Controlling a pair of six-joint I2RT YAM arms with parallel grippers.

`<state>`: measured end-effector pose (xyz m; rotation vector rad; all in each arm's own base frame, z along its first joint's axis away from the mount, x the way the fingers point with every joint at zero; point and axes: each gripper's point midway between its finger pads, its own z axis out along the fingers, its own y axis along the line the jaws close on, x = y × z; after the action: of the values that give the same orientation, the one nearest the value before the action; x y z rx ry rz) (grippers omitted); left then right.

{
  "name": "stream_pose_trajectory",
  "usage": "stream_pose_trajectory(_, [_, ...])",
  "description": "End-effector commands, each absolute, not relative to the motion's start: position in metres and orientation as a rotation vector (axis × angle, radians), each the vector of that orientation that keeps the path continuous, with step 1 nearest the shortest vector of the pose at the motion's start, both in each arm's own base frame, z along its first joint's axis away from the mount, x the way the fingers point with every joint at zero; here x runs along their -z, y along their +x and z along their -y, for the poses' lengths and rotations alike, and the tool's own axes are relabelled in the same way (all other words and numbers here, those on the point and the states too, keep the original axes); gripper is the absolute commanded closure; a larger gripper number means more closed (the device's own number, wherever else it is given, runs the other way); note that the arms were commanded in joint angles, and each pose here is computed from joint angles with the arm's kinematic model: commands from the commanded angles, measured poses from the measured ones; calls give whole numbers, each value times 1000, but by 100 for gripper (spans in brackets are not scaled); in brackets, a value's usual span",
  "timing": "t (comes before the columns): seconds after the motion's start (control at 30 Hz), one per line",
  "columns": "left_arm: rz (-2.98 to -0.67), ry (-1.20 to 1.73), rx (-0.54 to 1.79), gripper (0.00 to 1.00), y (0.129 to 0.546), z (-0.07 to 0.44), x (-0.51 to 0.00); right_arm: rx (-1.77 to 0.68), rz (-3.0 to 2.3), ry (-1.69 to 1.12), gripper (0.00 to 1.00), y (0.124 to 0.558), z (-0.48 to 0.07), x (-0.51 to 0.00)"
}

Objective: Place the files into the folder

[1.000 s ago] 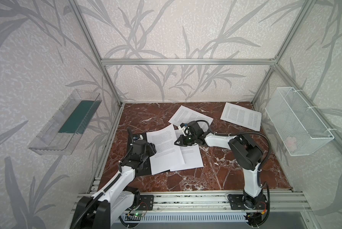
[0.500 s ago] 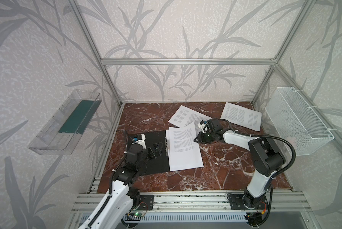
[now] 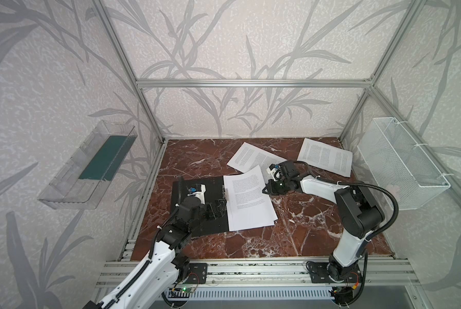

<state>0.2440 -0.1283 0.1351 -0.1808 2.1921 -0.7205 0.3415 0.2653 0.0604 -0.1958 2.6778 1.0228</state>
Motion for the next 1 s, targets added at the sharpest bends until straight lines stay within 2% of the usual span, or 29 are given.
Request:
stream_pose_trajectory(0.0, [-2171,-157,730,1,245,131,-137,-1070,-2650,-151,100,344,-274,-61])
stream_pose_trajectory(0.47, [-2169,-158,729,1,246,131,-135,-1109,-2652,-170,100,338,-286,-60])
stream_pose_trajectory(0.97, [-2170,-158,725,1,246,131,-134,-1035,-2673,-238,100,335,-282,-62])
